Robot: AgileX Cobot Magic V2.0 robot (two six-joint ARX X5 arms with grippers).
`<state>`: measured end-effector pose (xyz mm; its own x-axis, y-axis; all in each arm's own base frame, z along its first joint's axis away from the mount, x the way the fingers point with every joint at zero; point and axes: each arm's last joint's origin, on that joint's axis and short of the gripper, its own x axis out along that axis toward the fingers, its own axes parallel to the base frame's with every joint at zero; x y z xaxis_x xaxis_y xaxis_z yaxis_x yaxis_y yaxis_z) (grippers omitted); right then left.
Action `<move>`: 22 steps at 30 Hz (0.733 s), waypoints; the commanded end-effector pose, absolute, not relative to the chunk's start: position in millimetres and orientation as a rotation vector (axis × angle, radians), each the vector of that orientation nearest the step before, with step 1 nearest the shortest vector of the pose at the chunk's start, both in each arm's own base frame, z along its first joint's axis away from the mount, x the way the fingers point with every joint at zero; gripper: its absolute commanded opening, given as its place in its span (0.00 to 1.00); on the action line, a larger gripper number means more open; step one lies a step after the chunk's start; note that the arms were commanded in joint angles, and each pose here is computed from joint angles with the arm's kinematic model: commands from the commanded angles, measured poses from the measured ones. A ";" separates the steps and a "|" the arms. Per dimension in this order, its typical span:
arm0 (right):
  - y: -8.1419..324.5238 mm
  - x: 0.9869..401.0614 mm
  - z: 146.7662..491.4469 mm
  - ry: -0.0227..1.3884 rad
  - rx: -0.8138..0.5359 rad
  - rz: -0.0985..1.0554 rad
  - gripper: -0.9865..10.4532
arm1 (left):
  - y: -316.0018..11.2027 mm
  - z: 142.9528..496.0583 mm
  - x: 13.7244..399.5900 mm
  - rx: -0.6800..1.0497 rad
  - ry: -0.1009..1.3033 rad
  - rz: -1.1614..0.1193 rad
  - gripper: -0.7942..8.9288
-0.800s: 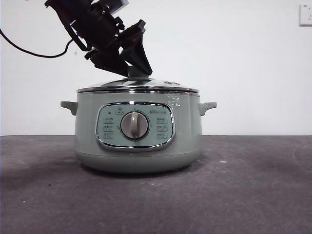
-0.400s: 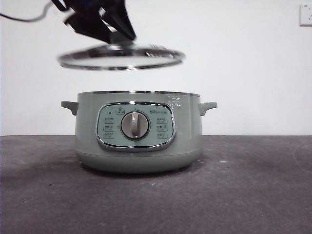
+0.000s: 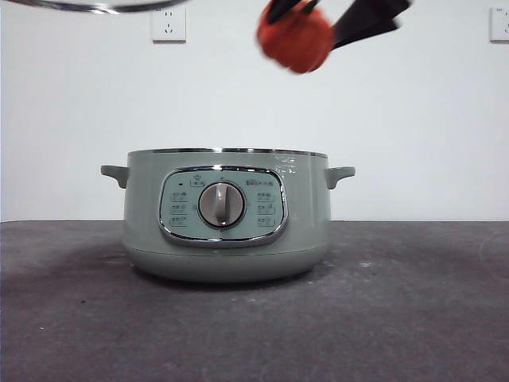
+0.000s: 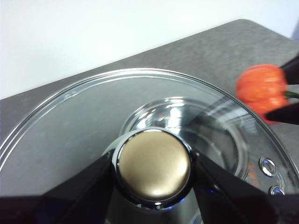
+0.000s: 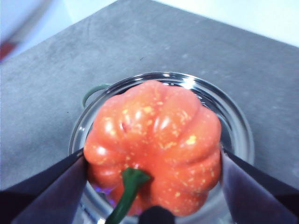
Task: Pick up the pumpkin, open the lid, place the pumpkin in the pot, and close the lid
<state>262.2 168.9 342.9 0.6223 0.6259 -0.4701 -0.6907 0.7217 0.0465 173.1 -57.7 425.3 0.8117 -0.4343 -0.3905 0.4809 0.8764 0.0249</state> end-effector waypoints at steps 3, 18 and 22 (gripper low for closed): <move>200.2 299.4 328.7 0.529 -0.151 0.777 0.08 | -47.0 442.4 141.0 0.126 0.298 -0.481 0.07; 268.1 351.6 229.1 0.713 -0.369 0.778 0.08 | -36.9 444.8 106.3 0.119 0.294 -0.484 0.07; 268.2 353.4 211.9 0.781 -0.402 0.757 0.08 | -36.9 444.7 106.3 0.119 0.295 -0.484 0.07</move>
